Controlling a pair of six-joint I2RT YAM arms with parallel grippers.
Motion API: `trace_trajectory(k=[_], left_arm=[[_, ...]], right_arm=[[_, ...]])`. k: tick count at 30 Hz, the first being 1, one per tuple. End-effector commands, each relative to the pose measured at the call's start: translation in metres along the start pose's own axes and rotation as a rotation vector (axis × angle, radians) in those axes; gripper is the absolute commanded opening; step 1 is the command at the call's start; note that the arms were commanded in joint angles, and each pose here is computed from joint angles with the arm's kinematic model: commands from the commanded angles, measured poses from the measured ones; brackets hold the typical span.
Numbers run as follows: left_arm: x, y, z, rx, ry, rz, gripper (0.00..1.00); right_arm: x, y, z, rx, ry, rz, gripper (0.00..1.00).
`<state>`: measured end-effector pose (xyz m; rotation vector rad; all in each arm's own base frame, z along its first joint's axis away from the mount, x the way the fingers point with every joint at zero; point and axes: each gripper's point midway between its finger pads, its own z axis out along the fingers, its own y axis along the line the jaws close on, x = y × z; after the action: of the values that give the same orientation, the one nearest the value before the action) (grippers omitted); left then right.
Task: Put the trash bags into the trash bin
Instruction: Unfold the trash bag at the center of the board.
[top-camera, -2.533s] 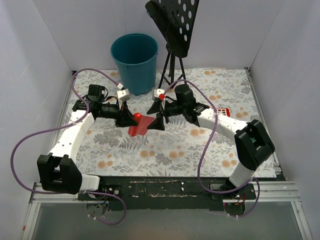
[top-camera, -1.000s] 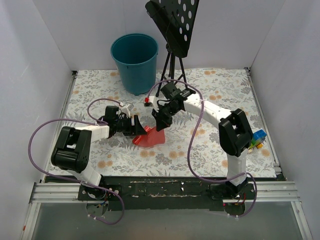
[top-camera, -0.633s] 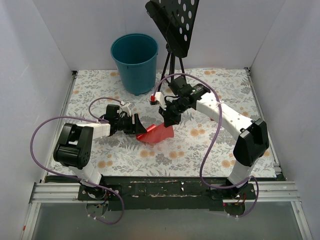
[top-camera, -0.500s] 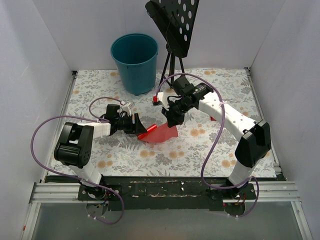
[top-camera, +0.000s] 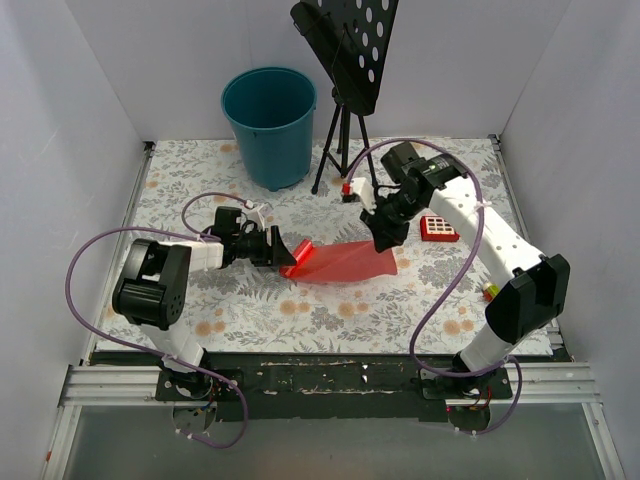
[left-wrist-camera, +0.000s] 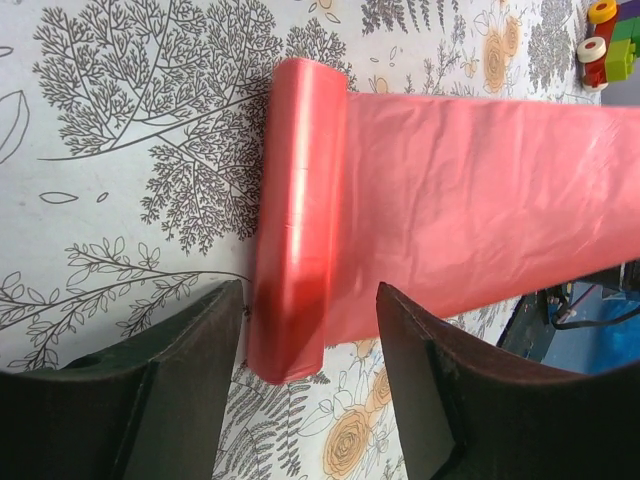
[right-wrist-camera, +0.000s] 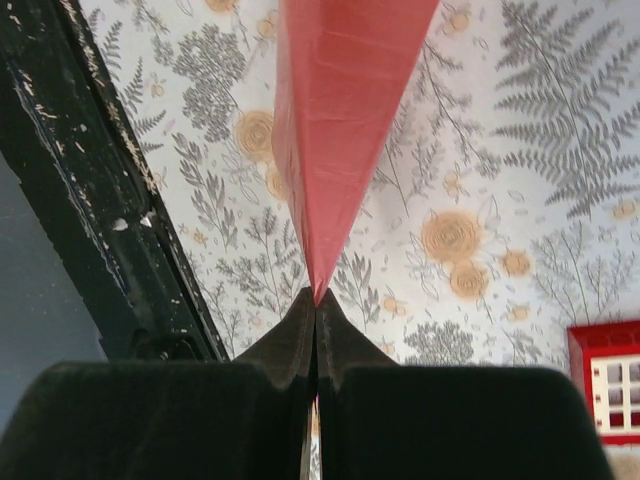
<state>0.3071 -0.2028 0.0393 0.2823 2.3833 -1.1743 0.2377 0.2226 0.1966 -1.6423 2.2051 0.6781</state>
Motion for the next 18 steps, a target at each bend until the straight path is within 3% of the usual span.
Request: trace_trajectory(k=[1,8,15,18], left_arm=[[0.015,0.006,0.005,-0.017,0.055,-0.011,0.57],[0.011,0.011,0.014,-0.067,0.051,0.014,0.60],[-0.001,0.017,0.025,-0.093,0.045,-0.051,0.63],[-0.011,0.015,0.029,-0.081,0.033,-0.065,0.64]], right_arm=[[0.011,-0.009,-0.035,0.065,0.010,0.036,0.01],[0.040,-0.035,-0.052,0.182,0.073,0.094,0.01],[0.081,-0.050,-0.064,0.251,0.141,0.153,0.01],[0.047,-0.059,-0.088,0.302,0.021,0.172,0.01]])
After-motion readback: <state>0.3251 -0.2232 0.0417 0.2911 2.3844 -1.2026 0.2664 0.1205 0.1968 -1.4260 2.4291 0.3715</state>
